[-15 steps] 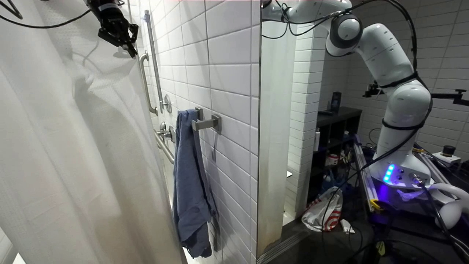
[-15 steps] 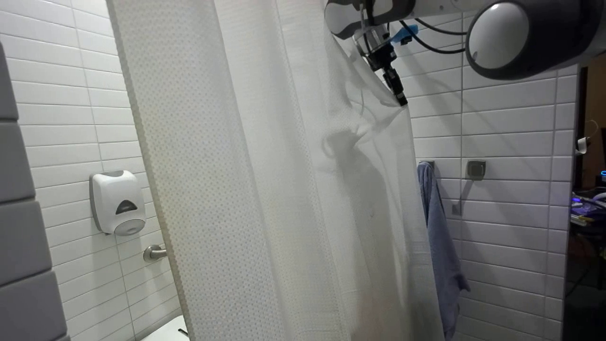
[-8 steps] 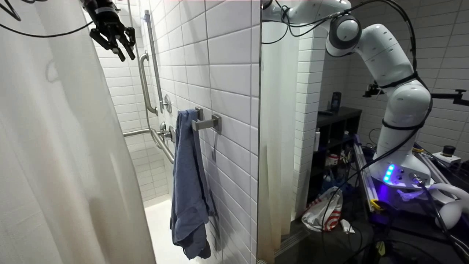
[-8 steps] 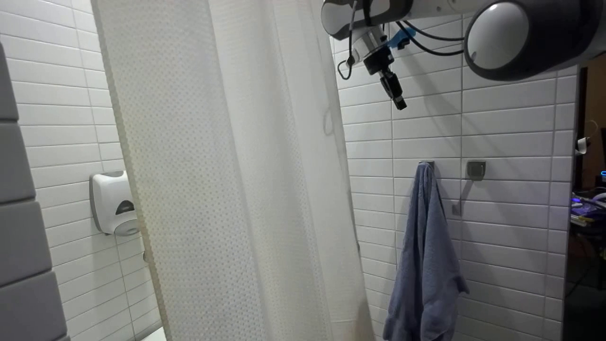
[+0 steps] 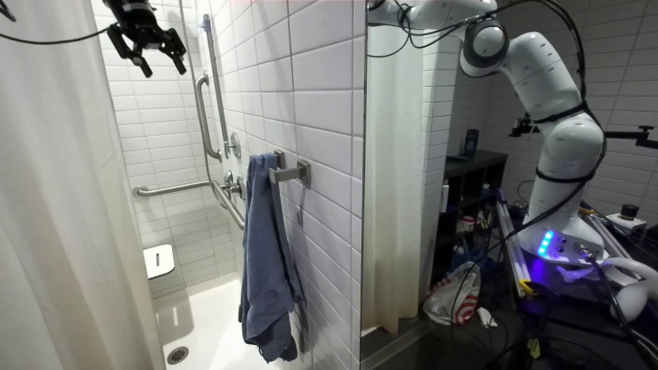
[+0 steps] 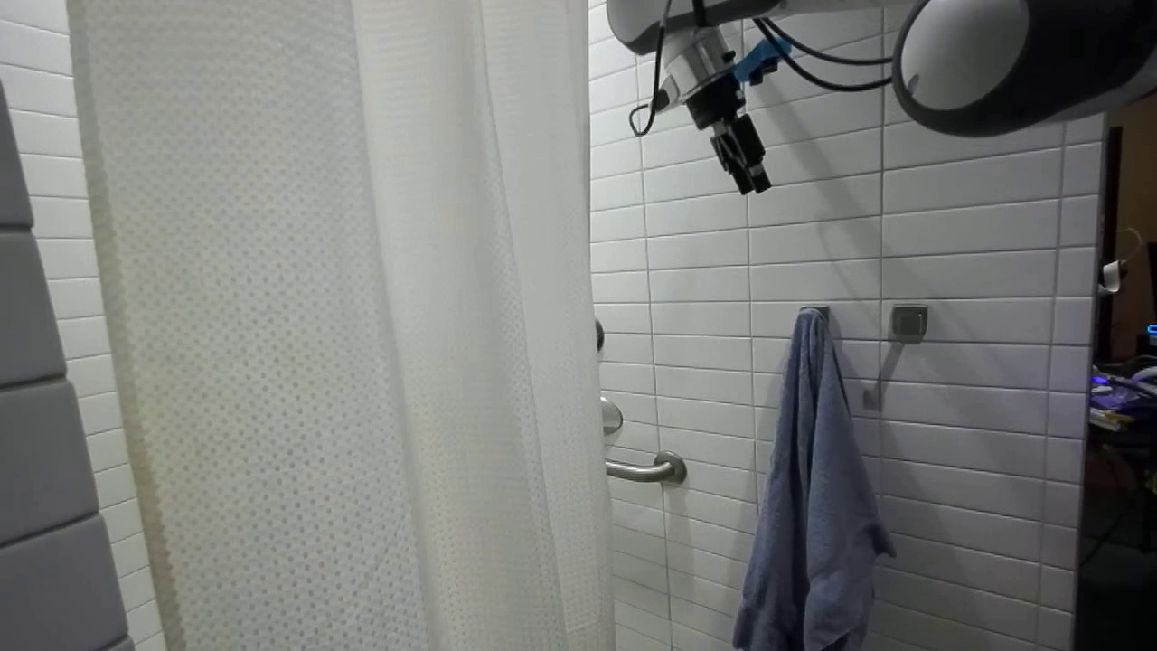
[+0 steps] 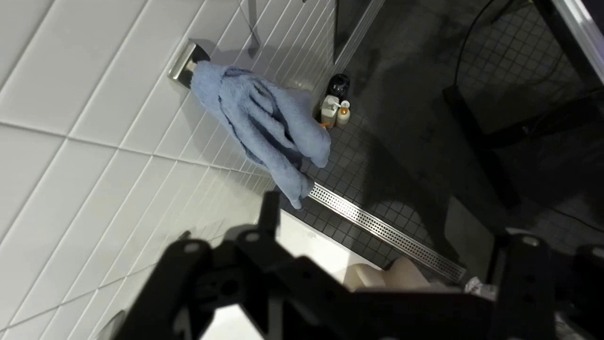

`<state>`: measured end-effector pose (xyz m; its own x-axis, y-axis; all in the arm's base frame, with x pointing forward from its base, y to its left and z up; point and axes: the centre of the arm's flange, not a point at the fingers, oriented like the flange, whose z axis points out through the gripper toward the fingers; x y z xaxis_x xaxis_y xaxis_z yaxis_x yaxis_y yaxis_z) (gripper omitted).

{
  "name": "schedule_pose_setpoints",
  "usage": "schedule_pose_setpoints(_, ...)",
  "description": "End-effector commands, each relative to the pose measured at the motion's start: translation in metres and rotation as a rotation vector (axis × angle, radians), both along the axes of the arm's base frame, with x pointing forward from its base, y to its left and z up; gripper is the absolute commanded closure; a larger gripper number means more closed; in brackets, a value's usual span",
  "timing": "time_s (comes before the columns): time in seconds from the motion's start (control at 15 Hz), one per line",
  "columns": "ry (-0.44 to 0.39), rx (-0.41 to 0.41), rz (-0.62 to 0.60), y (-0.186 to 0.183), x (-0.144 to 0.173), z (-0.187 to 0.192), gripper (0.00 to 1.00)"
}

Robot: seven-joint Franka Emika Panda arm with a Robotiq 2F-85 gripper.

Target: Close the shower curtain

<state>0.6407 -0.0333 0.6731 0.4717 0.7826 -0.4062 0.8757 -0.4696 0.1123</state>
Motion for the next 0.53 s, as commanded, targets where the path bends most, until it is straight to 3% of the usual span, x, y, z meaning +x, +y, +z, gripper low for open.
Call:
schedule_pose_setpoints(0.0,0.011,0.087,0.096,0.022,-0.047,0.024,0.0)
schedule_pose_setpoints(0.47,0.029,0.35,0.24,0.073,-0.093,0.039,0.0)
